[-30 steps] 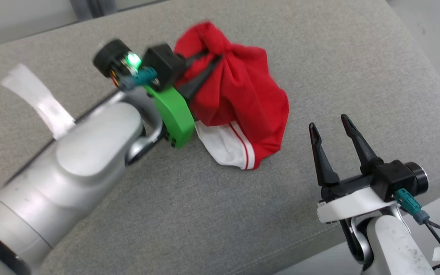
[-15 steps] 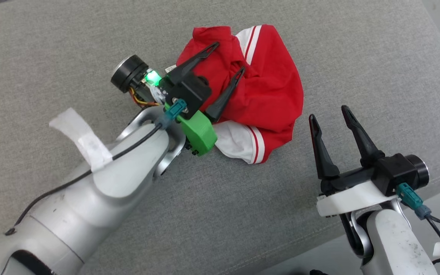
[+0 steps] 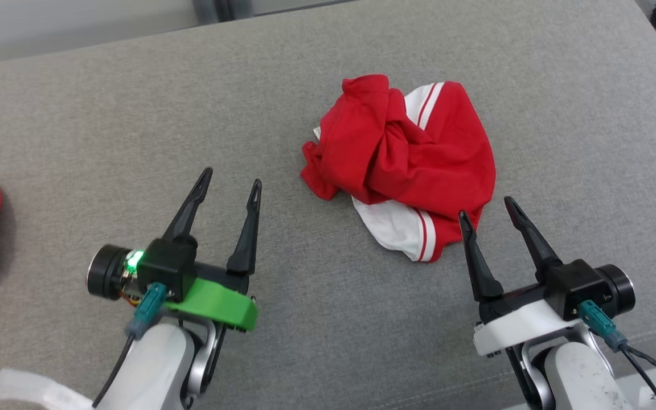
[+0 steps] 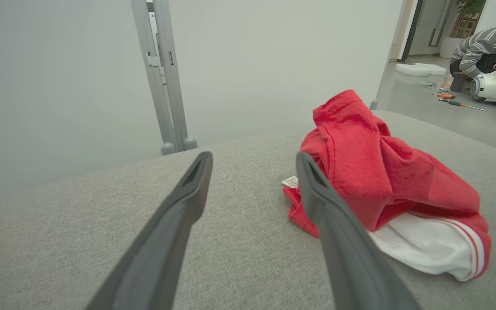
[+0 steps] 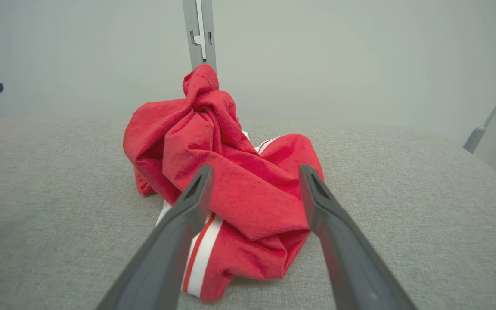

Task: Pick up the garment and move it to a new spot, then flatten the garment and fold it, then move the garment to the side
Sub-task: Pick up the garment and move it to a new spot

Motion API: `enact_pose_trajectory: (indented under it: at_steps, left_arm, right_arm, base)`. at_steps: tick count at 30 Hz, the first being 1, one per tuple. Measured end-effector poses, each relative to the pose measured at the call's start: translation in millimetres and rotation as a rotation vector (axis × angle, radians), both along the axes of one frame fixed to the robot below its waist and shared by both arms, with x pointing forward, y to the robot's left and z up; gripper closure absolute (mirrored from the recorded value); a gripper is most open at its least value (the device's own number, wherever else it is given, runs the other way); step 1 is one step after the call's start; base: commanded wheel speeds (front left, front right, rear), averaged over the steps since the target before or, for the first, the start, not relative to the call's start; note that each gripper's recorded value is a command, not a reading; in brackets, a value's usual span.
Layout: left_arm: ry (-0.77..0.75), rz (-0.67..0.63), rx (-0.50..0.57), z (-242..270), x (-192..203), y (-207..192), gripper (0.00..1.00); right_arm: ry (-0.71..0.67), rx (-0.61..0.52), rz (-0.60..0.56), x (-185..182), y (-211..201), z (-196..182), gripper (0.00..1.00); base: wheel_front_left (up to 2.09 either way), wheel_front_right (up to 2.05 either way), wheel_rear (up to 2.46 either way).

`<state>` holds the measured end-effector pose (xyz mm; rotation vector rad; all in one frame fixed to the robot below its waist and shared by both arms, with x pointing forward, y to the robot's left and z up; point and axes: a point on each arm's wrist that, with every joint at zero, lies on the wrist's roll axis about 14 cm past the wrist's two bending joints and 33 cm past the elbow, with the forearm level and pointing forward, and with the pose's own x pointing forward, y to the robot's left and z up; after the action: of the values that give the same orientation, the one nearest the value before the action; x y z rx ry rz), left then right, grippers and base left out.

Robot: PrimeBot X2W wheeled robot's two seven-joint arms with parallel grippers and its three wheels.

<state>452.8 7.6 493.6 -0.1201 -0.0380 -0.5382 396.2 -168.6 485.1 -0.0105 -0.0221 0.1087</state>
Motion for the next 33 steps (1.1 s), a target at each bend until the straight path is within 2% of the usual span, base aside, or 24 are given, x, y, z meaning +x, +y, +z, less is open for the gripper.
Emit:
enact_pose_trajectory:
  at_steps: [8,13,17,24,33]
  left_arm:
    - [0.013,0.281,-0.01,5,-47,83,0.0]
    - [0.012,0.403,-0.026,8,-76,117,0.0]
    - [-0.035,0.41,0.006,18,-99,125,0.0]
    - [-0.022,0.467,-0.004,14,-125,142,0.0]
    - [0.014,0.466,-0.039,6,-137,142,0.0]
  right_arm:
    - [-0.023,0.02,0.049,-16,18,9,0.0]
    - [-0.043,0.021,0.076,-29,27,16,0.0]
    - [-0.055,0.026,0.087,-41,31,20,0.0]
    - [-0.059,0.027,0.113,-57,40,21,0.0]
    - [-0.065,0.028,0.15,-63,52,23,0.0]
  base:
    - [0.0,0.0,0.0]
    - [0.0,0.0,0.0]
    - [0.0,0.0,0.0]
    - [0.0,0.0,0.0]
    - [0.0,0.0,0.0]
